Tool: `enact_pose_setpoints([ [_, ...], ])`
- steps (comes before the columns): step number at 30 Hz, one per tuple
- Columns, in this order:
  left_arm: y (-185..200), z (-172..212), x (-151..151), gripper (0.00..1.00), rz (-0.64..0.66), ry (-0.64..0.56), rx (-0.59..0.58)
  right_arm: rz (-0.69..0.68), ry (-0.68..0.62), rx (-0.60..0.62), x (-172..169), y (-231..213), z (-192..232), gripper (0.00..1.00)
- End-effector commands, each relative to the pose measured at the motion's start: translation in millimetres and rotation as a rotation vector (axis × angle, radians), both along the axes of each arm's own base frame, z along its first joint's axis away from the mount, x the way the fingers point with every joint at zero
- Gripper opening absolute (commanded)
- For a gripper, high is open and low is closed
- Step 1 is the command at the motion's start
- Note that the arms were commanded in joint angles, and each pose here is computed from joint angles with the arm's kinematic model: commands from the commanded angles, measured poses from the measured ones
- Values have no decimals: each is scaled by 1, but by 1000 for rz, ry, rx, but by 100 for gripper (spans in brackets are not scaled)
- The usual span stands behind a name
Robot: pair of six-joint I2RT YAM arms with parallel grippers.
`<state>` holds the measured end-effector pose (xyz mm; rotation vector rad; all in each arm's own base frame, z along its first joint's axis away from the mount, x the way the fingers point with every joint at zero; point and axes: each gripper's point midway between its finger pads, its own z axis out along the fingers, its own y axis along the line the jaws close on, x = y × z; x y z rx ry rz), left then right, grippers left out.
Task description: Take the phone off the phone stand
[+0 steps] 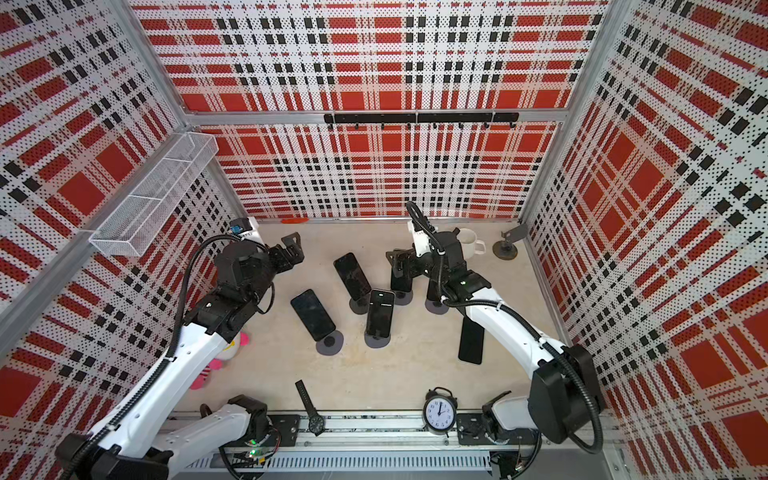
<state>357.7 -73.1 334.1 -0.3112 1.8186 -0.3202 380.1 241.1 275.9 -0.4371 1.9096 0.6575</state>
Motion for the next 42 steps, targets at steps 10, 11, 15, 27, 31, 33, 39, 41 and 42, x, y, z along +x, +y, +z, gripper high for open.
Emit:
enact_pose_setpoints([
  [10, -1, -12, 2, 98, -17, -30, -29, 127, 95, 25, -41, 9, -6, 95],
  [11, -1, -16, 3, 98, -13, -27, -41, 146, 117, 24, -46, 10, -9, 95],
  [15, -17, -28, 3, 98, -72, -11, -45, 211, 180, -19, -65, 10, -25, 96],
  [27, -110, -63, -17, 98, -233, 161, 89, -297, -251, 240, -54, -79, 52, 100],
  [31, -138, -75, -23, 98, -283, 224, 59, -349, -334, 322, -60, -92, 58, 100],
  [33, -146, -76, -24, 98, -302, 236, 44, -384, -347, 327, -57, -97, 53, 100],
  [39, -145, -60, -25, 98, -277, 177, 30, -407, -403, 350, -56, -102, 50, 100],
  [41, -153, -58, -27, 98, -294, 185, 38, -408, -411, 347, -57, -103, 50, 100],
  [42, -157, -59, -28, 98, -290, 192, 55, -412, -414, 340, -57, -103, 48, 100],
])
